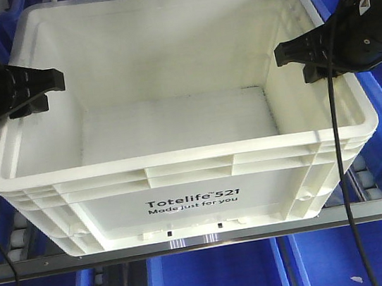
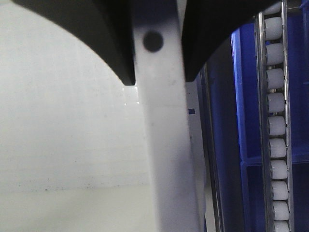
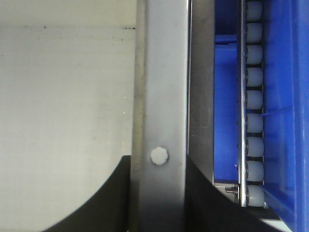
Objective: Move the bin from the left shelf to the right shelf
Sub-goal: 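Align the held crate over the empty roller shelf slot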
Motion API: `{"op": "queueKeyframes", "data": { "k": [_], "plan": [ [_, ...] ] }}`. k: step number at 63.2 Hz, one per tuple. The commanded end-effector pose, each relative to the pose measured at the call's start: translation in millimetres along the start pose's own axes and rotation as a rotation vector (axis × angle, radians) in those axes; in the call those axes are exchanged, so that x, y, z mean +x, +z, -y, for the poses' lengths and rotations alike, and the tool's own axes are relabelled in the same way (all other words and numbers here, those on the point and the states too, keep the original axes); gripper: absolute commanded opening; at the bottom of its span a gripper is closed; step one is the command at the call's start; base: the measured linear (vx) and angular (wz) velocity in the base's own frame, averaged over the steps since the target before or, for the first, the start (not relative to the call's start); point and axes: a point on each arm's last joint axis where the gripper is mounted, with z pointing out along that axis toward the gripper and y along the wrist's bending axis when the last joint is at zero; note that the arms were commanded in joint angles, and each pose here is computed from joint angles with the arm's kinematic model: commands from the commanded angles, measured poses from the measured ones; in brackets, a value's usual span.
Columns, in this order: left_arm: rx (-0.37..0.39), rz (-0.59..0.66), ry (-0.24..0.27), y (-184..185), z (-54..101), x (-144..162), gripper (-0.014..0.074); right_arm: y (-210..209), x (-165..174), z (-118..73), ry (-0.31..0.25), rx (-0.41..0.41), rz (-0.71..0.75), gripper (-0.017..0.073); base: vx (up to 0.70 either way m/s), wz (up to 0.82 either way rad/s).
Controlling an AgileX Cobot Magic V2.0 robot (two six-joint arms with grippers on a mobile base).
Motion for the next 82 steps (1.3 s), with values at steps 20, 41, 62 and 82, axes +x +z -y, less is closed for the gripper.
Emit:
{"op": "queueKeyframes", "data": {
  "k": [20, 41, 62, 82],
  "plan": [
    [0.015, 0.178, 0.056, -31.0, 0.8, -16.3, 0.0135, -27.1, -17.8, 12.3, -0.030, 0.063, 0.202, 0.0099, 0.02, 0.00],
    [0.015, 0.178, 0.056, -31.0, 0.8, -16.3, 0.0135, -27.1, -17.8, 12.3, -0.030, 0.063, 0.202, 0.0099, 0.00, 0.00],
    [0.015, 0.179, 0.056, -31.1, 0.8, -16.4, 0.0135, -27.2, -18.4, 12.1, -0.030, 0.061, 0.209, 0.0099, 0.00, 0.00],
    [0.027, 0.228, 0.057, -31.5, 2.1, -20.8, 0.0135, -23.4, -26.3, 11.7, -0.057, 0.068, 0.280, 0.0099, 0.00, 0.00]
  ]
}}
